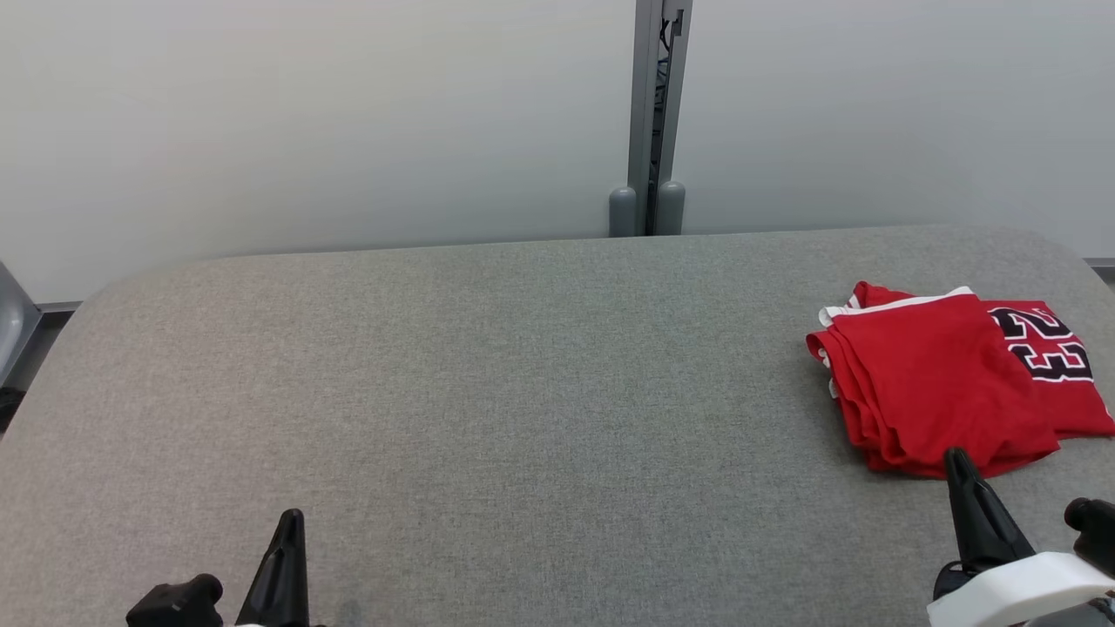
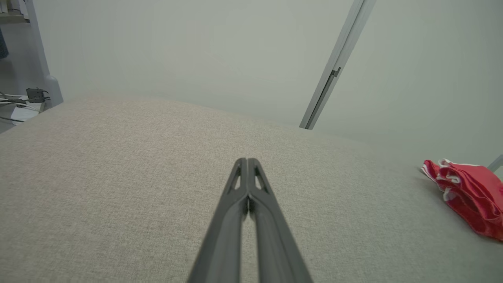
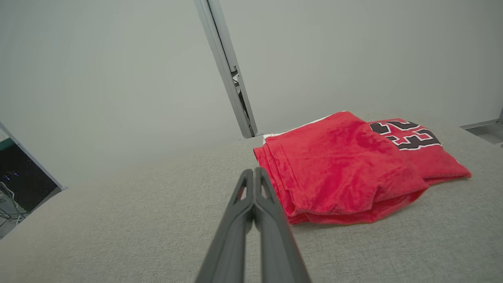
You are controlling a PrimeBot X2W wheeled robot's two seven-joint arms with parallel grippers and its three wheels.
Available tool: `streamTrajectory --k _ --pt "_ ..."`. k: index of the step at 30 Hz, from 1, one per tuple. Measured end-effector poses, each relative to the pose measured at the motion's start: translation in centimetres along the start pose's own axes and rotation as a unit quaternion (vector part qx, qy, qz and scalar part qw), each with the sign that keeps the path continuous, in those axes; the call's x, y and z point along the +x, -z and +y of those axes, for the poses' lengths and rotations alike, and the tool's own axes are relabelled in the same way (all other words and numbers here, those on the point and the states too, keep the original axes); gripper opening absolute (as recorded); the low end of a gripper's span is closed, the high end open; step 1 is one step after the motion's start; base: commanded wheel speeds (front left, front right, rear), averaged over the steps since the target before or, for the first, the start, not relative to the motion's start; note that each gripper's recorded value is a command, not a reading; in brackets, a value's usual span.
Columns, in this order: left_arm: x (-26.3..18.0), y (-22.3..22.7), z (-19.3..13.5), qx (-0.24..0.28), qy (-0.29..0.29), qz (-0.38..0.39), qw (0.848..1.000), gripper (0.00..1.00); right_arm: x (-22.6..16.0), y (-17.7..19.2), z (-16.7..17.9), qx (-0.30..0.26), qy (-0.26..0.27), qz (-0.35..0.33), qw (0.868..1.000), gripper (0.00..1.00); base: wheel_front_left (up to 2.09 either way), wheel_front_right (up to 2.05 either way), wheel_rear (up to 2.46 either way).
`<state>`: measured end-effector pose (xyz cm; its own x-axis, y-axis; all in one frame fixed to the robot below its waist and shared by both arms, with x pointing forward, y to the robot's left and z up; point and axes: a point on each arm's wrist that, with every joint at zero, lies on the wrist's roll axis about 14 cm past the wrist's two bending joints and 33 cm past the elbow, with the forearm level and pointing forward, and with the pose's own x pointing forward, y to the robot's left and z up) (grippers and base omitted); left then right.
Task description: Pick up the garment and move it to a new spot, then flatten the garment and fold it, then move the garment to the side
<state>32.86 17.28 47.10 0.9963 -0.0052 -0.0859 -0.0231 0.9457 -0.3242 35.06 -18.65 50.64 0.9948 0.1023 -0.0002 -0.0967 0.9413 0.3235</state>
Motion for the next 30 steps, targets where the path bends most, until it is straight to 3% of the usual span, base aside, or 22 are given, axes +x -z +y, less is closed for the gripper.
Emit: streamTrajectory --k 15,30 --pt "1.2 -0.2 0.8 -0.121 -0.020 0.016 0.992 0.00 0.6 -0.1 -0.7 0.122 0.020 -0.004 0.992 0.00 0.00 0.00 0.00" --pt "2.1 -0.6 1.1 -0.225 -0.025 0.023 0.974 0.00 1.2 -0.3 -1.1 0.223 0.031 -0.010 0.974 0.00 0.00 0.00 0.00"
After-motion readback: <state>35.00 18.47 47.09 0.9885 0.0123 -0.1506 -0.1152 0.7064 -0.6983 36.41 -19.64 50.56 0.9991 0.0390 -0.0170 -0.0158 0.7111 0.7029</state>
